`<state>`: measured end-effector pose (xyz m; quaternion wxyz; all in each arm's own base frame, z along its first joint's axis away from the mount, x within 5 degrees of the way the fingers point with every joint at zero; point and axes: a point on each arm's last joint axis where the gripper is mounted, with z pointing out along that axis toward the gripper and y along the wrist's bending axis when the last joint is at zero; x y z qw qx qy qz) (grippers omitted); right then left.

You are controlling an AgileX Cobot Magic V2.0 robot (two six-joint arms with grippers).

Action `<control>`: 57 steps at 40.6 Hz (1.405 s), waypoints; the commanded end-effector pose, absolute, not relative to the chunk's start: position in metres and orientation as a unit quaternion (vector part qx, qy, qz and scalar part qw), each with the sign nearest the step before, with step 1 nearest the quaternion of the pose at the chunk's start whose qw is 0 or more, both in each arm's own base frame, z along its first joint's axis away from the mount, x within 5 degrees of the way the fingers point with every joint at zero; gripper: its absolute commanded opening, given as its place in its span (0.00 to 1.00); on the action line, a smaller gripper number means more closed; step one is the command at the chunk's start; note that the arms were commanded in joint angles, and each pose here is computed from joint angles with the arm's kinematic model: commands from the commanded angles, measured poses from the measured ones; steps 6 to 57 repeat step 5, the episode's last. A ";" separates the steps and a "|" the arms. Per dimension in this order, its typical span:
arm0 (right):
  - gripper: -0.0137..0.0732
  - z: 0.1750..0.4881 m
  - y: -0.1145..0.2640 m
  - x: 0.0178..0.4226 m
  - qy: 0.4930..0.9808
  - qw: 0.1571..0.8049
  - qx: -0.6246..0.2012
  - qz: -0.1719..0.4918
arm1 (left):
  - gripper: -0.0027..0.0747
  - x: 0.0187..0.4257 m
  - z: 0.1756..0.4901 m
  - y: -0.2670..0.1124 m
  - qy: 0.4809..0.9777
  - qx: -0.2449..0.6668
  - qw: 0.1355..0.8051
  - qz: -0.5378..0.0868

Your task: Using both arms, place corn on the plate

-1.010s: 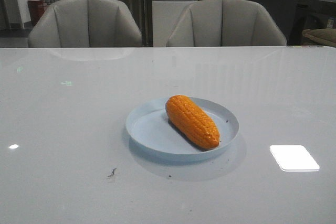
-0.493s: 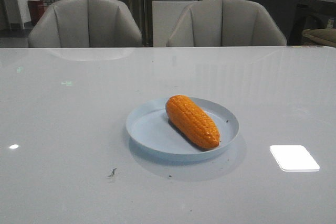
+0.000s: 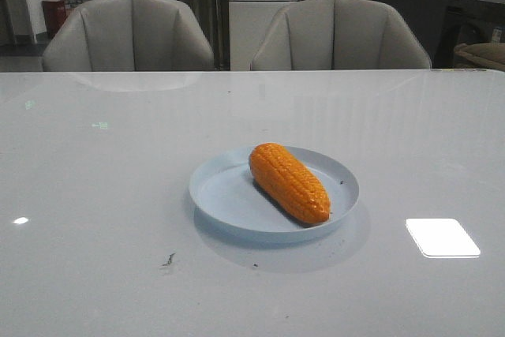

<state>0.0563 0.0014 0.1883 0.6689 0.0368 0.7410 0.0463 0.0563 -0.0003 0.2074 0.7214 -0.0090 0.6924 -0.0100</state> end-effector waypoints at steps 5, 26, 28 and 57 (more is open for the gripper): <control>0.23 0.202 0.001 0.054 0.702 0.710 0.034 0.045 | 0.15 0.054 0.215 0.001 0.657 -0.020 0.754 -0.013; 0.23 0.202 0.001 0.054 0.702 0.710 0.034 0.045 | 0.15 0.054 0.215 0.001 0.657 -0.020 0.754 -0.013; 0.23 0.202 0.001 0.054 0.702 0.710 0.034 0.045 | 0.15 0.054 0.215 0.001 0.657 -0.020 0.754 -0.013; 0.23 0.202 0.001 0.054 0.702 0.710 0.034 0.045 | 0.15 0.054 0.215 0.001 0.657 -0.020 0.754 -0.013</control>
